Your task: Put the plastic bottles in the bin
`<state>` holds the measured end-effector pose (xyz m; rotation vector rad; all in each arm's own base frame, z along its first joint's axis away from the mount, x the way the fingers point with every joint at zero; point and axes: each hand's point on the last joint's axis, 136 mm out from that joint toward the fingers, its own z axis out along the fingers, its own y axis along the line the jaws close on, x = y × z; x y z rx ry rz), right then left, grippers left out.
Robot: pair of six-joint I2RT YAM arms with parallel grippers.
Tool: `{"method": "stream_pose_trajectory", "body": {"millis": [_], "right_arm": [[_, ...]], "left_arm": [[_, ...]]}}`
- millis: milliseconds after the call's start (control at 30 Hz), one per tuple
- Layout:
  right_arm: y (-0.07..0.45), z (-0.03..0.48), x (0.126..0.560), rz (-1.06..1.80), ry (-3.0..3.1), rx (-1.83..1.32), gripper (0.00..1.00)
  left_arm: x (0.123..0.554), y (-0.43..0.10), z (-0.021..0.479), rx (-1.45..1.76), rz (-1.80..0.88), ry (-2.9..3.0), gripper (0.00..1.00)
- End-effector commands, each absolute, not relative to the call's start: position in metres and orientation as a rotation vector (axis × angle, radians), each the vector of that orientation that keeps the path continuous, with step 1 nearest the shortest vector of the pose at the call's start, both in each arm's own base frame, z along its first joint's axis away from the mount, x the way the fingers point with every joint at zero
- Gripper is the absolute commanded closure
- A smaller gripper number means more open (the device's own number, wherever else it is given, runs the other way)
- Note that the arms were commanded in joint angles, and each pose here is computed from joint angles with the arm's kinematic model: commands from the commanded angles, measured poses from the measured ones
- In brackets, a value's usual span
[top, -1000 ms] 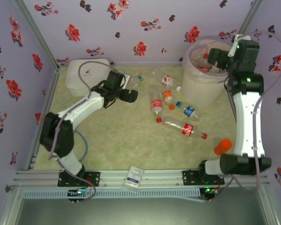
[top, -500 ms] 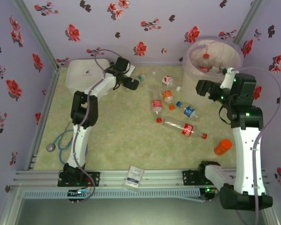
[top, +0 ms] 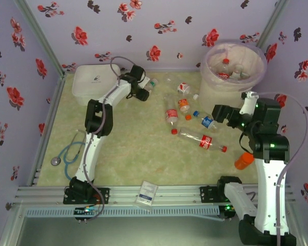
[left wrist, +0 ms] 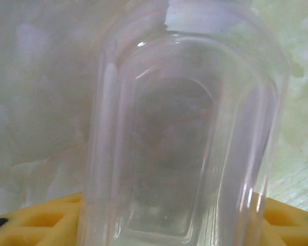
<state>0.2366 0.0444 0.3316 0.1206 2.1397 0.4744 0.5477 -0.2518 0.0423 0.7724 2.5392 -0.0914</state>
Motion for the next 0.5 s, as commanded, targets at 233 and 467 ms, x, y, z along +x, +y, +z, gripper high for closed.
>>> {"method": "stream_pose_trajectory", "body": {"millis": [233,467], "right_arm": [[0.079,0.308,0.241,0.879,2.045,0.247,0.01],[0.104,0.312,0.268,1.147,1.873,0.330,0.10]], "left_arm": [[0.521,-0.237,0.097,0.684,-0.125,2.472,0.58],[0.431,-0.241,0.149,0.611,-0.349,2.314,0.58]]}}
